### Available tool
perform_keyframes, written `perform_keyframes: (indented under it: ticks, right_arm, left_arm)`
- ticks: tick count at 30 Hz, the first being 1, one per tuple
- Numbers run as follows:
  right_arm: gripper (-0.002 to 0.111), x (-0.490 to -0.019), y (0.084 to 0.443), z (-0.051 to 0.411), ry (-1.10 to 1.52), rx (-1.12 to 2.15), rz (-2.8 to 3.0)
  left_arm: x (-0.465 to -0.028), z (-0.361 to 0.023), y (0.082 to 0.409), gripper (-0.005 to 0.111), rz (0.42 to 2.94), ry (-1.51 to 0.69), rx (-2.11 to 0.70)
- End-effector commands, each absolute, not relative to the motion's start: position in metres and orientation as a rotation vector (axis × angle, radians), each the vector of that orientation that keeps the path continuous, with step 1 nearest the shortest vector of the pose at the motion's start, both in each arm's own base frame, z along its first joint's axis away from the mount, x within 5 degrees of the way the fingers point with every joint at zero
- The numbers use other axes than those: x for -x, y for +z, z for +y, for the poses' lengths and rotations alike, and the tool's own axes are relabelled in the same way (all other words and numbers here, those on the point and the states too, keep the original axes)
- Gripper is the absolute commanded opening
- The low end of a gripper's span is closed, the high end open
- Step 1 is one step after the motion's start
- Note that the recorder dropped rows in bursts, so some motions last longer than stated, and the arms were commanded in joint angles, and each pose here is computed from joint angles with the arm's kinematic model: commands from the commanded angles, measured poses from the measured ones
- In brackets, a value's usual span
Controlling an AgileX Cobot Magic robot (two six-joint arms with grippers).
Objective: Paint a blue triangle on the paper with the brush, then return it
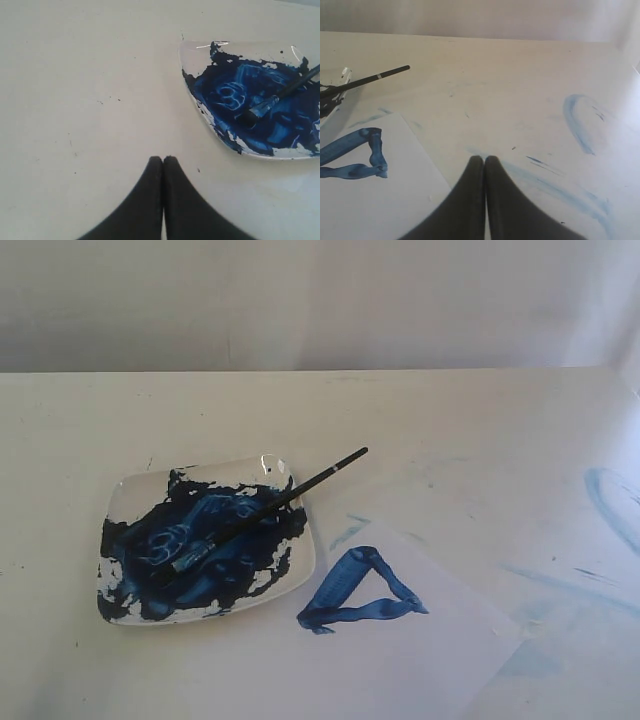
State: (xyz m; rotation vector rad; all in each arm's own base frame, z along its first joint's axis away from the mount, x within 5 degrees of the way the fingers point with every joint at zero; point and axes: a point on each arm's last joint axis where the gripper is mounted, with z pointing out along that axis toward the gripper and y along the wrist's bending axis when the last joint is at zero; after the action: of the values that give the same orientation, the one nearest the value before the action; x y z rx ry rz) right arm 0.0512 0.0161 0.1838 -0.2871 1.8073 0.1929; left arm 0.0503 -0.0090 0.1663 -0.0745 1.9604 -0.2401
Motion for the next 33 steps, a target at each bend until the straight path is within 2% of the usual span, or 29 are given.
perform_keyframes:
  ticks: [1,6,15,21,33]
  right_arm:
    - [0.000,-0.0512,0.1830,0.0162,0.197,0.283,1.801]
    - [0.000,-0.0512,0.1830,0.0162,0.197,0.283,1.801]
    - [0.000,-0.0512,0.1830,0.0162,0.197,0.283,1.801]
    - [0.000,-0.0512,0.1830,0.0162,0.197,0.283,1.801]
    - [0.000,-0.0512,0.1830,0.0162,0.197,0.283,1.801]
  left_arm:
    - [-0.0507,-0.0090,0.1658,0.000,1.944,-0.271,0.121]
    - [-0.0508,-0.0089,0.1660,0.000,1.942,-0.260,0.106]
    - [-0.0509,-0.0081,0.1660,0.000,1.936,-0.099,-0.110]
    - [-0.0507,-0.0099,0.1662,0.000,1.936,-0.150,-0.077]
    - [-0.0514,-0.0052,0.1661,0.000,1.936,-0.084,0.001]
